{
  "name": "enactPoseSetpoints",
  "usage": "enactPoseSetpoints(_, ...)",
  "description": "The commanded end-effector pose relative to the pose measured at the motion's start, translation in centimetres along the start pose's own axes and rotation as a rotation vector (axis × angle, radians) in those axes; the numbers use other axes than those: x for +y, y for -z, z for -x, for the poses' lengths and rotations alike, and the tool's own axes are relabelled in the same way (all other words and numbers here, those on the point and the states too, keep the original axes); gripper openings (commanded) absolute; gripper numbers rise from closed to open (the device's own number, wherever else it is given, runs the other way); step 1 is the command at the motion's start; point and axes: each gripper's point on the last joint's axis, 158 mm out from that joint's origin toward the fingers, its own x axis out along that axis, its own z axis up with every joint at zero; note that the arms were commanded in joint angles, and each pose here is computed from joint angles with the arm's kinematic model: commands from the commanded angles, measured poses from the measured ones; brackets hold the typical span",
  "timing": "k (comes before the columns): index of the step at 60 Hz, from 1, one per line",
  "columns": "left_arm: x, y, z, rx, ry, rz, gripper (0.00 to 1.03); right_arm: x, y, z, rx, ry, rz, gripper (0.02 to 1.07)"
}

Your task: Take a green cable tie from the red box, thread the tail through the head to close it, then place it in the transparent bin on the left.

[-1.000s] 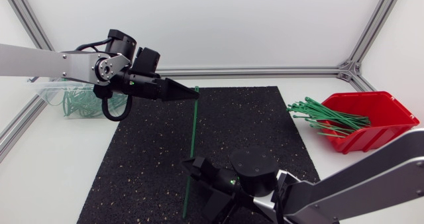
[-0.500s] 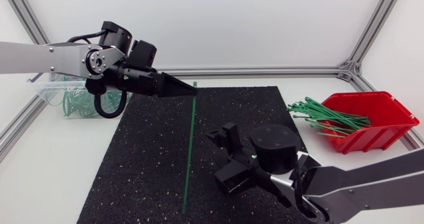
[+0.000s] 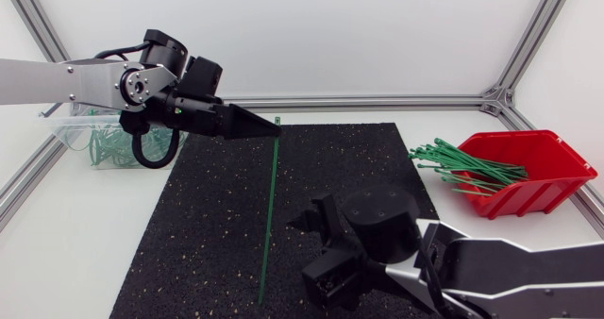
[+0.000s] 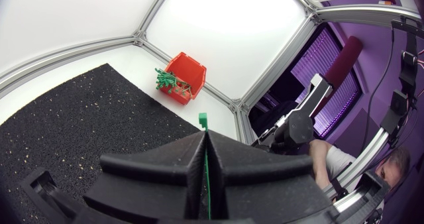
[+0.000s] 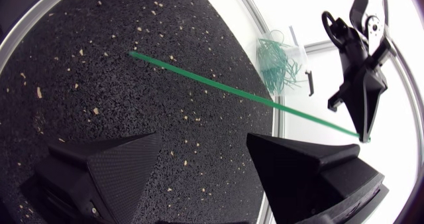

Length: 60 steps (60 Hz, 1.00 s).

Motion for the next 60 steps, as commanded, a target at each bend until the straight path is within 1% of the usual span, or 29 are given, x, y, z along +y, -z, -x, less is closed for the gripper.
enactPoseSetpoints(1, -0.8, -0.3, -0.2, 0.005, 0.009, -0.036, 0.03, 3.3, 0.1, -0.4, 0.011, -0.057, 0.111, 0.97)
enactPoseSetpoints(2, -0.9, -0.2, -0.3, 0.009, 0.012, -0.034, 0.03, 3.8, 0.1, -0.8, 0.015, -0.039, 0.185, 0.97)
enactPoseSetpoints(5, -1.0, -0.1, -0.5, 0.012, 0.016, -0.032, 0.03, 4.0, 0.3, -1.4, 0.020, -0.027, 0.262, 0.97)
enactPoseSetpoints(14, -0.8, 0.0, -0.5, 0.014, 0.016, -0.022, 0.03, 3.0, 0.1, -1.6, 0.015, 0.022, 0.432, 0.97)
enactPoseSetpoints(21, -0.1, 0.1, -0.5, 0.017, 0.012, -0.004, 0.03, 2.0, -0.2, -1.6, 0.007, 0.059, 0.520, 0.97)
enactPoseSetpoints(38, 0.5, 0.1, -0.7, 0.021, 0.013, 0.010, 0.03, 0.7, -1.8, -0.7, -0.039, 0.157, 0.656, 0.97)
enactPoseSetpoints(43, 0.6, 0.1, -0.7, 0.021, 0.013, 0.009, 0.03, 0.5, -2.5, -0.4, -0.053, 0.187, 0.668, 0.97)
enactPoseSetpoints(60, 1.8, -0.1, -0.3, 0.014, 0.000, 0.023, 0.03, 1.3, -3.7, 0.7, -0.081, 0.220, 0.700, 0.97)
